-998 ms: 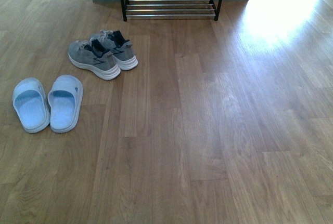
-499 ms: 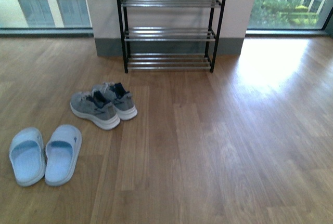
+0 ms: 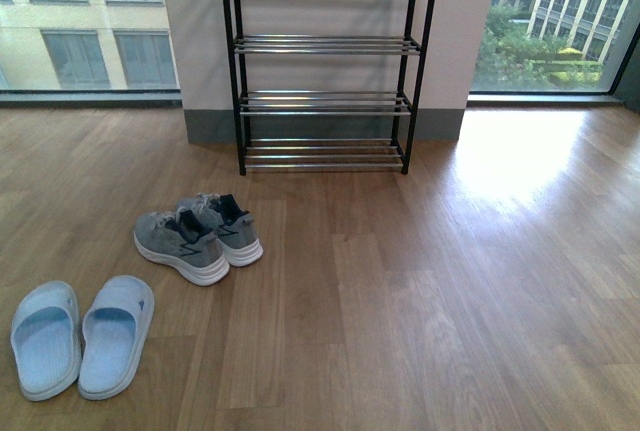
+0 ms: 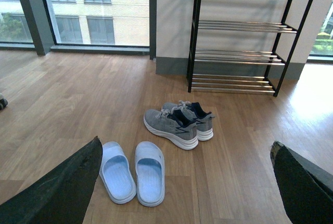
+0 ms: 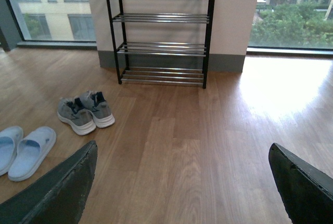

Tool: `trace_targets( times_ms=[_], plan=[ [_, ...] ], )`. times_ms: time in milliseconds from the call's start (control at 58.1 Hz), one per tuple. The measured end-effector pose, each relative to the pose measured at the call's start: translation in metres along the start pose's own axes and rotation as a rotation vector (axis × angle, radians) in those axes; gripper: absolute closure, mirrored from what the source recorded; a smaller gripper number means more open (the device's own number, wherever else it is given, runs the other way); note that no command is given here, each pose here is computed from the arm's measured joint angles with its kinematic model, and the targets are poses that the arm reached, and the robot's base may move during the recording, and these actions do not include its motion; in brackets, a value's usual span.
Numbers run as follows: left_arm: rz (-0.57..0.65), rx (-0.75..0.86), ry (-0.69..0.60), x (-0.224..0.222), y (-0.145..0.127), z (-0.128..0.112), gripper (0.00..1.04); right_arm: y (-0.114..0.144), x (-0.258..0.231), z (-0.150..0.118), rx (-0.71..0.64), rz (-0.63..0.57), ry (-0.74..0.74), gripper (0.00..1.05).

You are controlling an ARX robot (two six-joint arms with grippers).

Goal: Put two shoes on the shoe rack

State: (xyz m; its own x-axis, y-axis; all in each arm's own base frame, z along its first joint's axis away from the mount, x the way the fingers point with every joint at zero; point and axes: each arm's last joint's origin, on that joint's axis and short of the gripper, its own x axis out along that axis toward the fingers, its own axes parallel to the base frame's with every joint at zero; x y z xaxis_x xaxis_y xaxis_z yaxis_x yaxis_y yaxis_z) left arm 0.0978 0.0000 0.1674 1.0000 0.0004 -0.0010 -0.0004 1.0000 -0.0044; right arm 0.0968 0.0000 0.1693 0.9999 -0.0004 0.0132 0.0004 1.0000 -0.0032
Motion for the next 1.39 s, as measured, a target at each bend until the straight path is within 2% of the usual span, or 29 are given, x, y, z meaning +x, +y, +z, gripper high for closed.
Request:
trace_targets(
  times_ms=[1393],
  plan=[
    [0.0,0.0,0.0,0.0,0.0,0.0,0.09,0.0,0.0,0.0,0.0,0.0,0.0,0.09]
  ],
)
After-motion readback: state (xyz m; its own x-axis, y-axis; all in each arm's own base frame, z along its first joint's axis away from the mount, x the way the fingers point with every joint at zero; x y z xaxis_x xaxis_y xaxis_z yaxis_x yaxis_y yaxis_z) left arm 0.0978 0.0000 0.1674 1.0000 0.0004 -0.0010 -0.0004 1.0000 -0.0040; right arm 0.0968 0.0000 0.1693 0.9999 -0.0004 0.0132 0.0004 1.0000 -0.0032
